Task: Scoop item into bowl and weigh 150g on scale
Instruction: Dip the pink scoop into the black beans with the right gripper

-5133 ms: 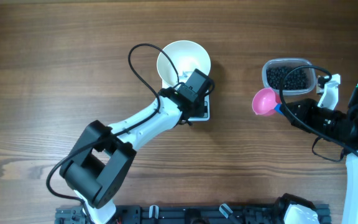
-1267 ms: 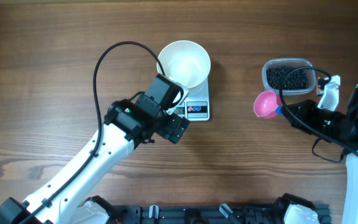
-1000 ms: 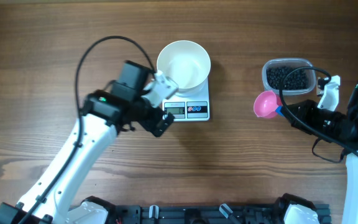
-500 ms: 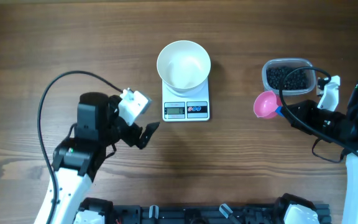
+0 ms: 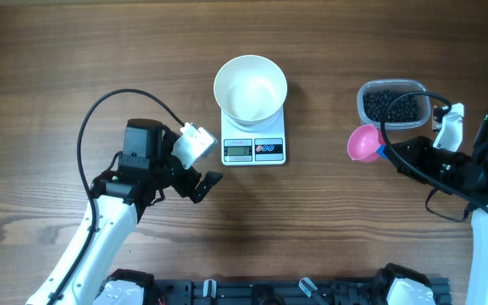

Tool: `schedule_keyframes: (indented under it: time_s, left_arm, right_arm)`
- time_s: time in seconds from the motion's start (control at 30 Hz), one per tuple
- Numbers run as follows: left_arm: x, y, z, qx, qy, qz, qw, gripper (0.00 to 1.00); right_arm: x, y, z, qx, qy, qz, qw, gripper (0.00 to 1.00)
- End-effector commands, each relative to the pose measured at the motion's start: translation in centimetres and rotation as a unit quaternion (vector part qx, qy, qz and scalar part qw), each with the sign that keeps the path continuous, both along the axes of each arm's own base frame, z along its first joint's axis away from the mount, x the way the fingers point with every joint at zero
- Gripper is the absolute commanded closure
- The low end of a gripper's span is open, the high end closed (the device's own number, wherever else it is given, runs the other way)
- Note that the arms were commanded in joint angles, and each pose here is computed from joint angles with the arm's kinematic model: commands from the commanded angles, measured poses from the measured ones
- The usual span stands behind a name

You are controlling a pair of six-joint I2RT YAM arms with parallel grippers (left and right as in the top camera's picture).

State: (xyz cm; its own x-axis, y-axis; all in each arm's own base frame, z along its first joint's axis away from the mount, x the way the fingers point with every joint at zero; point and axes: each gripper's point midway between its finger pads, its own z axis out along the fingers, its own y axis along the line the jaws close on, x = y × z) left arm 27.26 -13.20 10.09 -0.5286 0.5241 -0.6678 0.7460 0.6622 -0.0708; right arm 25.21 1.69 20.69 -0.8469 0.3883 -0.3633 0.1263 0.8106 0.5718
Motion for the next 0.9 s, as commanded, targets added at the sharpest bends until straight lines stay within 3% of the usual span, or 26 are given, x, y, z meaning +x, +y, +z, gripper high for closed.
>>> schedule_keyframes:
  time_s: [0.0,0.87]
  left_arm:
    - [-0.26,-0.16,-0.15,-0.02,0.022,0.019,0.999,0.0]
    - [-0.26,-0.12,-0.19,-0.025,0.03,0.031,0.999,0.0]
  right_arm:
    - [0.23,-0.27,0.98,-0.014,-0.021,0.005,1.0,0.96]
    - [0.43,-0.34,1.08,-0.016,-0.026,0.004,1.0,0.96]
